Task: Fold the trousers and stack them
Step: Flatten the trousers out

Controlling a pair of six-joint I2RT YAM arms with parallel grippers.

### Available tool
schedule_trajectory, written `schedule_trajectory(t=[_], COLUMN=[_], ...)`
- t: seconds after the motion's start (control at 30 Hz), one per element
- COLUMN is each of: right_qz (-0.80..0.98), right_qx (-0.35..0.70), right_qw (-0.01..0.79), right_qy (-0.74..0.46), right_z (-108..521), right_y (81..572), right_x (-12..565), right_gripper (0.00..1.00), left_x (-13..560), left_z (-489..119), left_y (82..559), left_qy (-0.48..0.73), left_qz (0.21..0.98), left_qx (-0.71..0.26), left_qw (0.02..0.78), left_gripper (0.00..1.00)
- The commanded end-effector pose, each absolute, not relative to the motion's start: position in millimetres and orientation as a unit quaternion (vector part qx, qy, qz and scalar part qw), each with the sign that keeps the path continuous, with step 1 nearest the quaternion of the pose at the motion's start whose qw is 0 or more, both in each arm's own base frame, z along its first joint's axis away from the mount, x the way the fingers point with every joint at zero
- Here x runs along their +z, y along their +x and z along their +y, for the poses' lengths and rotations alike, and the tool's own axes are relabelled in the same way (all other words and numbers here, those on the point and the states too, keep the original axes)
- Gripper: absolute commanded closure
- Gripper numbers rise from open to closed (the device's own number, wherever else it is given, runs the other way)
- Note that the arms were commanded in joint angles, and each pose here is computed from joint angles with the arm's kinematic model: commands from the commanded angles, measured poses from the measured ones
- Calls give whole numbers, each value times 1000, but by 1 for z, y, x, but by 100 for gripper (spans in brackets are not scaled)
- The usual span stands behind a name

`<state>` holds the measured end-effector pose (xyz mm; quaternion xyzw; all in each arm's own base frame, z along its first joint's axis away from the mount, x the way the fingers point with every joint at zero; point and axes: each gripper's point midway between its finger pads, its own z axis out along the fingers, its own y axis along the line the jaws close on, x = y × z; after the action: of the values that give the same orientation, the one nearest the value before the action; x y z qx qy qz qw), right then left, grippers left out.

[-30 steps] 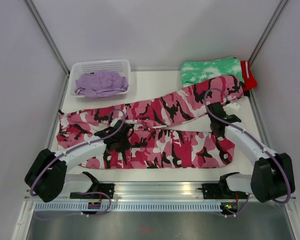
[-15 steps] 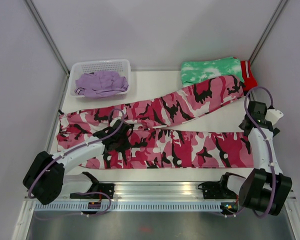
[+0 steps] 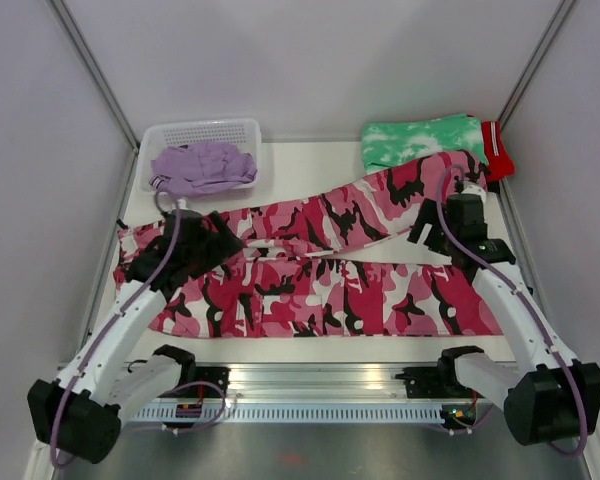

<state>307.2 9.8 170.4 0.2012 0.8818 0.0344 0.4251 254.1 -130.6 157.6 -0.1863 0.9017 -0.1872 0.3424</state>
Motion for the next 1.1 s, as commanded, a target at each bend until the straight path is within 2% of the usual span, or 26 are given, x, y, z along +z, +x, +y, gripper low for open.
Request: schedule_trajectory(t=[0.0, 0.23, 0.37, 0.53, 0.63, 0.73, 0.77, 0.83, 0.93, 0.97, 1.0, 1.03, 1.07], right_qz=[895, 903, 903, 909, 908, 905, 905, 908, 907, 907, 905, 904, 903], right_qx=[85, 143, 167, 168, 155, 149, 146, 129, 116, 116, 118, 116, 109], right_qw=[414, 398, 391, 378, 385, 394, 395, 393, 398, 396, 397, 400, 400], right_qy=[144, 83, 65, 54, 58, 60, 60, 65, 77, 86, 91, 98, 114], right_z=[53, 113, 134, 139, 134, 132, 130, 124, 119, 118, 118, 116, 111], right_y=[310, 311, 310, 309, 312, 315, 315, 315, 317, 315, 314, 314, 312], right_x=[153, 138, 130, 119, 120, 122, 122, 119, 121, 117, 117, 117, 112], right_gripper=[2, 2, 2, 2, 2, 2, 2, 2, 2, 2, 2, 2, 2], left_x=[149, 106, 80, 55, 34, 18, 14, 12, 12, 11, 9, 6, 4], left_z=[-73, 27, 75, 102, 102, 102, 102, 103, 108, 109, 110, 109, 109], left_y=[246, 228, 204, 185, 177, 176, 179, 182, 187, 187, 186, 184, 181], left_qy=[-275, -486, -587, -663, -682, -684, -680, -676, -660, -654, -652, -650, -651], left_qz=[896, 835, 780, 722, 710, 710, 713, 716, 729, 734, 736, 738, 738], left_qx=[-144, -88, -1, 71, 84, 87, 85, 81, 84, 88, 91, 92, 95], left_qw=[318, 242, 214, 184, 154, 145, 148, 153, 161, 161, 159, 155, 150], left_gripper=[0, 0, 1, 5, 11, 26, 35, 40, 56, 74, 84, 98, 98])
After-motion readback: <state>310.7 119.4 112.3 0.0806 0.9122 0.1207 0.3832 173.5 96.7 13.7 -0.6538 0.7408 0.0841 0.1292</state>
